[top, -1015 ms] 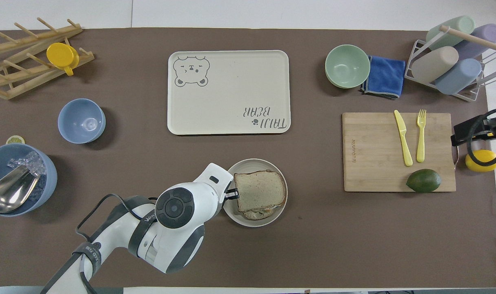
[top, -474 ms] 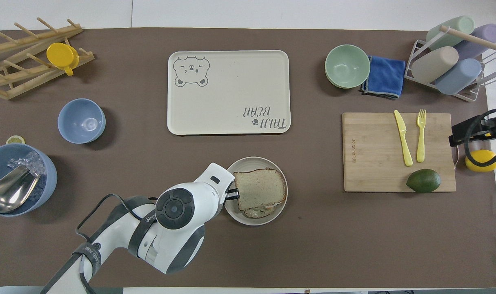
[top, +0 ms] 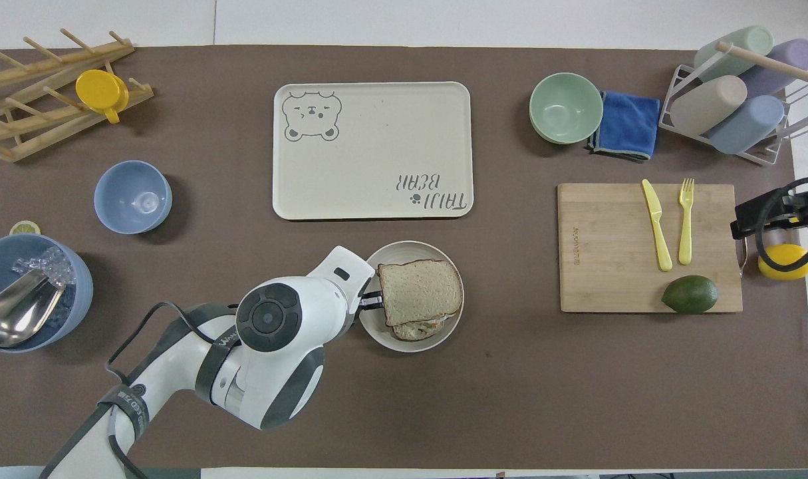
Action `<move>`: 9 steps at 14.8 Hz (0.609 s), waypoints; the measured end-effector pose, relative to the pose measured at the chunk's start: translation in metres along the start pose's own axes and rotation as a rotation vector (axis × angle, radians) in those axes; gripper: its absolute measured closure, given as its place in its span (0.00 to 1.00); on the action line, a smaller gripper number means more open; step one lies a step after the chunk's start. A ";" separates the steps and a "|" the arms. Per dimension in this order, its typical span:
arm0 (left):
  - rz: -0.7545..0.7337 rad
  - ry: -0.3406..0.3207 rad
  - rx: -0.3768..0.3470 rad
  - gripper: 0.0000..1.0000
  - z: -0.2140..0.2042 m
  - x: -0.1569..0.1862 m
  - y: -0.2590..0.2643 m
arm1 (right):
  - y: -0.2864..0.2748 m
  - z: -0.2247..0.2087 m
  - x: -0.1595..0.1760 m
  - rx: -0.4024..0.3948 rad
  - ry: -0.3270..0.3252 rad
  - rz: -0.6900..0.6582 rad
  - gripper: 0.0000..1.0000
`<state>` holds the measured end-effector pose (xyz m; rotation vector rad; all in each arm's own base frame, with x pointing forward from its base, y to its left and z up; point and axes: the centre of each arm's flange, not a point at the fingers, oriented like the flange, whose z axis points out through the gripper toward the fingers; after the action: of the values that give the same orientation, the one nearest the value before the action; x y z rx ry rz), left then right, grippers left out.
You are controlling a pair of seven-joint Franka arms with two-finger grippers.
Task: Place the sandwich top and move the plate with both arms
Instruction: 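Slide the plate with the left gripper onto the bear-print tray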
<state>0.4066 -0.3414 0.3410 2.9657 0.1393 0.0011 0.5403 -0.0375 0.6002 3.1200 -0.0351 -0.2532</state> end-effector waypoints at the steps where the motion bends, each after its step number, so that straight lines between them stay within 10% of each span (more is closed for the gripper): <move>1: -0.008 -0.006 0.001 0.96 -0.009 0.008 0.000 | 0.000 0.000 0.000 0.000 0.000 0.000 0.00; 9: -0.048 -0.036 -0.075 0.96 -0.086 0.074 -0.008 | -0.001 0.000 0.000 0.000 0.000 -0.001 0.00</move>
<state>0.4791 -0.3123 0.4243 2.8847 0.2005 -0.0523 0.5404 -0.0370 0.6002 3.1200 -0.0334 -0.2533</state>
